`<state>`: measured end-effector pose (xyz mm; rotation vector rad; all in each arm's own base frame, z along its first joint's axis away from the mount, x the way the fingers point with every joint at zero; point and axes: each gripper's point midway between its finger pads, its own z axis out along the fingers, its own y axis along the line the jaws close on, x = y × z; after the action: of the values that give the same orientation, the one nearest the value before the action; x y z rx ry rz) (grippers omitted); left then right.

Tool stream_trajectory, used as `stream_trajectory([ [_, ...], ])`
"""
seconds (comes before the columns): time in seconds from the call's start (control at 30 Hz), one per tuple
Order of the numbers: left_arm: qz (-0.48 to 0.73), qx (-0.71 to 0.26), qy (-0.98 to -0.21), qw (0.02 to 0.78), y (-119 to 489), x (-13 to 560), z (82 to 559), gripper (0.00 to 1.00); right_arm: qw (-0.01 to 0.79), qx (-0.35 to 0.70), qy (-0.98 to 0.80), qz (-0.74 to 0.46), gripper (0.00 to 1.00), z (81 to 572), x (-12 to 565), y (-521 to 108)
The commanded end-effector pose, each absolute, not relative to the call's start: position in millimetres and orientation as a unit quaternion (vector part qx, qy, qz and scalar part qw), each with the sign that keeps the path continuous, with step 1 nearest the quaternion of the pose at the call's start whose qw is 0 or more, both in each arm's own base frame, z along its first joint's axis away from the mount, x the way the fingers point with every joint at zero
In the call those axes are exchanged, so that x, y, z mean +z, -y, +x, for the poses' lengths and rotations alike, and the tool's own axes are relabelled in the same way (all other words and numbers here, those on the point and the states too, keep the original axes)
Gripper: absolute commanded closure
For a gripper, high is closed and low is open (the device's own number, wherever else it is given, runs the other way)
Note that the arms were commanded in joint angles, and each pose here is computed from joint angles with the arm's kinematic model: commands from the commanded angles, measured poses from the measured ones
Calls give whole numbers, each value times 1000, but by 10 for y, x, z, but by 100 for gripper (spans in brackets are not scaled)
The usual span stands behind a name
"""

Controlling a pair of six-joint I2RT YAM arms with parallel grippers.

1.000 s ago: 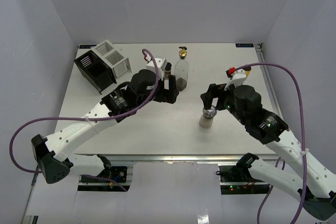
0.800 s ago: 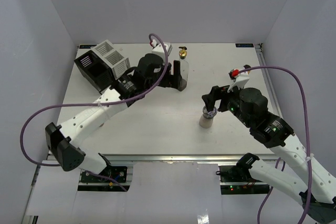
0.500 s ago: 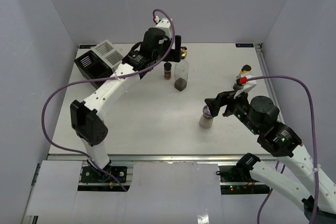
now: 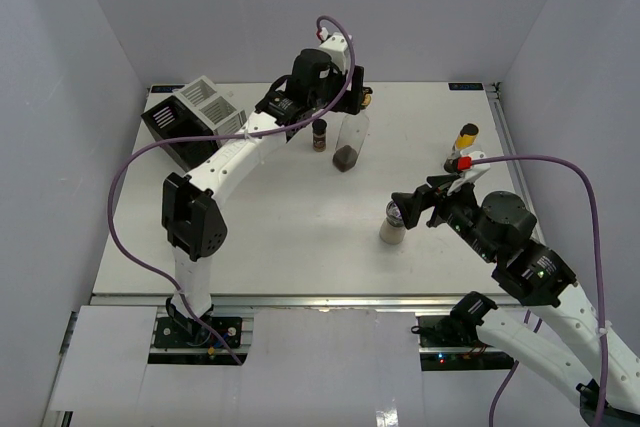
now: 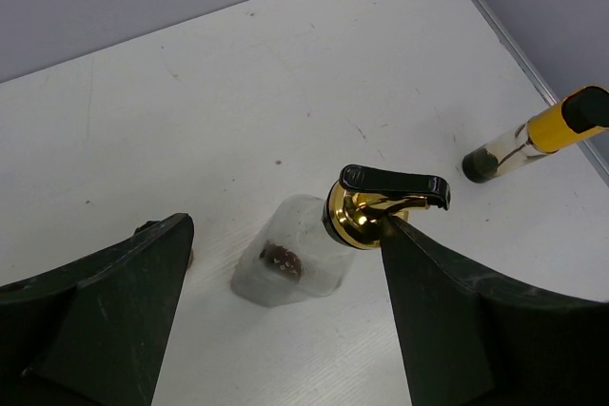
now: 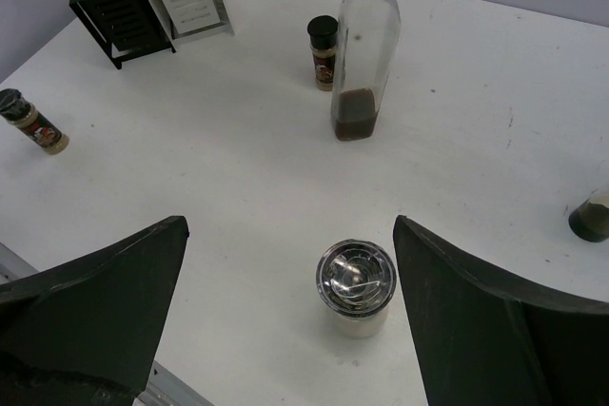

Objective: Organize the condiment bottles

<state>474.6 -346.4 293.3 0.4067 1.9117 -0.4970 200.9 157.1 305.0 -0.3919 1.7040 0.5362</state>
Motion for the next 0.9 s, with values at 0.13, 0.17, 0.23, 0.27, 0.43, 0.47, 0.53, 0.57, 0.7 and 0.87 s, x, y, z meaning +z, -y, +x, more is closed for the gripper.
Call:
stream_trajectory([
  [0.13,174,-183,-811,527,3301,2850,4628,10,638,233,-715,-166,4,2041,3200,-1558],
  [0.17,173,-180,-812,528,3287,2858,4629,10,637,233,-716,-167,4,2040,3197,-1561],
  [0.23,170,-171,-813,529,3254,2866,4640,10,637,234,-716,-167,4,2035,3199,-1562],
  [0.27,169,-168,-814,530,3243,2874,4643,10,637,234,-716,-167,4,2032,3201,-1559],
  [0.43,166,-166,-813,532,3201,2914,4609,10,641,229,-715,-163,4,2027,3222,-1517],
  [0.47,165,-167,-813,533,3195,2926,4597,10,641,228,-715,-162,4,2027,3224,-1511],
  [0.53,165,-169,-814,531,3182,2939,4567,10,642,227,-714,-162,4,2025,3235,-1507],
  [0.57,164,-170,-814,530,3174,2944,4552,9,643,226,-714,-163,4,2026,3236,-1503],
  [0.7,159,-171,-816,529,3106,2974,4460,9,644,225,-713,-164,4,2028,3257,-1503],
  [0.87,155,-163,-821,525,3013,2948,4379,9,643,227,-712,-167,4,2024,3263,-1514],
])
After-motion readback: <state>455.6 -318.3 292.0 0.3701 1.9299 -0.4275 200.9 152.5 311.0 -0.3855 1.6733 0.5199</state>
